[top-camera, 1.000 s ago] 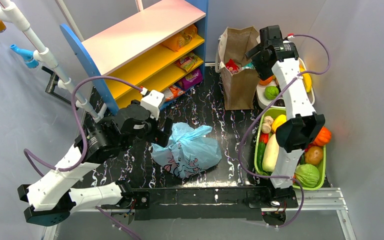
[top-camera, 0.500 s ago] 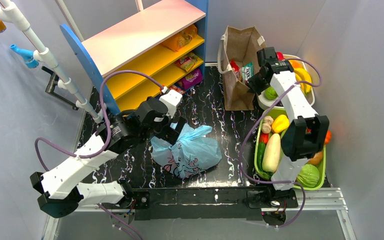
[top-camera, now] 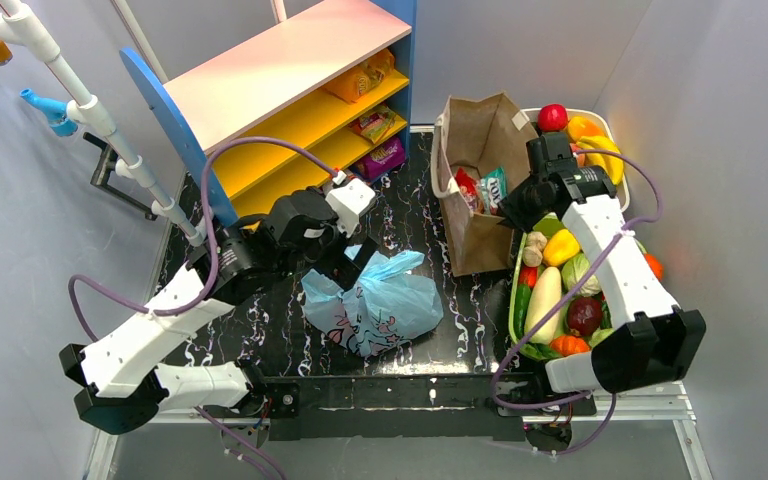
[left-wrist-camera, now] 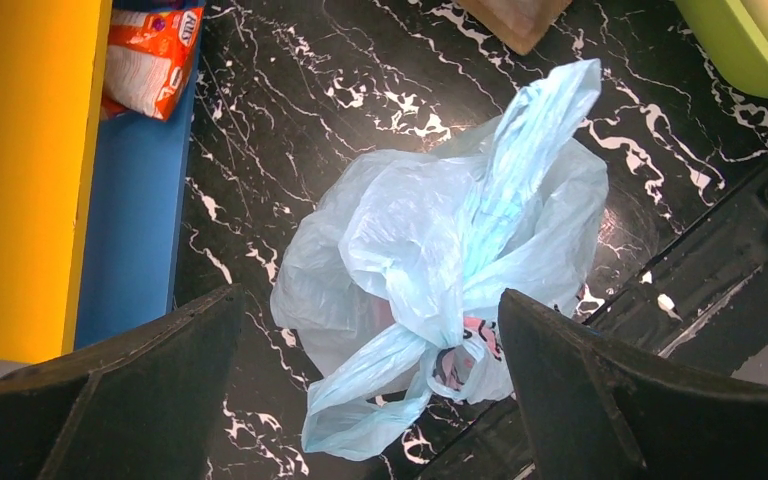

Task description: Place the food into the grocery bag and tie it

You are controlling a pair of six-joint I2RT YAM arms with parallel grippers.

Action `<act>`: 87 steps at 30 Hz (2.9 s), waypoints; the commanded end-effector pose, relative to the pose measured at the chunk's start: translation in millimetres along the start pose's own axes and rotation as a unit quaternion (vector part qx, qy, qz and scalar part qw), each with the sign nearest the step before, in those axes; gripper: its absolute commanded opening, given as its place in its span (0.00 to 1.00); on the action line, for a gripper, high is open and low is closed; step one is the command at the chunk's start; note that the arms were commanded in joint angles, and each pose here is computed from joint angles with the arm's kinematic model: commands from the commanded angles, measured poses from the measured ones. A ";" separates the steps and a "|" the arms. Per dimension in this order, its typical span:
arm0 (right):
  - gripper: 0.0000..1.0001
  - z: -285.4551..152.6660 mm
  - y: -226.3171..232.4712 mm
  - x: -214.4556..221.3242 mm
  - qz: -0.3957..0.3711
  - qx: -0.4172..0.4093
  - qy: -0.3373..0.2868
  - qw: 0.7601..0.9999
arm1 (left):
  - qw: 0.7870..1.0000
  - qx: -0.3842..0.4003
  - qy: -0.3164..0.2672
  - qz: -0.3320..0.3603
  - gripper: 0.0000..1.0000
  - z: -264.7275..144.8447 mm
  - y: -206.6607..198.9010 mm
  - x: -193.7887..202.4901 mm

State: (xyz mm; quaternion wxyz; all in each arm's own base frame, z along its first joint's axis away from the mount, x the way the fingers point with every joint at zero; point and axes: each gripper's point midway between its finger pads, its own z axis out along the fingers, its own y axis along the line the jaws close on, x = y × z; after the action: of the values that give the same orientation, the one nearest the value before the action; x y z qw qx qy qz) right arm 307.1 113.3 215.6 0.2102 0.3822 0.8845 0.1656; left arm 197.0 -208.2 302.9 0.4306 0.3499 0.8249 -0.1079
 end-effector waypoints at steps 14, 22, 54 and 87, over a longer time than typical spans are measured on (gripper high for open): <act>0.01 -62.6 -44.1 88.6 -0.050 -0.069 0.061 0.994 | 0.993 0.045 -0.081 0.079 0.98 -30.0 -1.7 -12.7; 0.40 -102.4 -13.9 114.9 -0.132 -0.243 0.091 0.957 | 0.992 0.037 -0.088 0.081 0.98 -32.1 1.5 -12.8; 0.80 -65.9 -20.1 -67.8 -0.274 -0.019 -0.119 0.954 | 0.994 0.033 -0.097 0.039 0.98 -53.3 6.5 -1.0; 0.01 -81.7 -106.2 86.0 -0.125 -0.087 0.087 0.985 | 0.973 0.144 -0.061 0.171 0.98 -41.4 -27.9 14.9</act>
State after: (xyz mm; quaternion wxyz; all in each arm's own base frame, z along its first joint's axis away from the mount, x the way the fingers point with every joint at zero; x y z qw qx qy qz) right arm 168.4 87.6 220.4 0.2223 0.2329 0.9197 0.2249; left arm 143.2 -200.3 318.7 0.4263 0.4972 0.7326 -0.1853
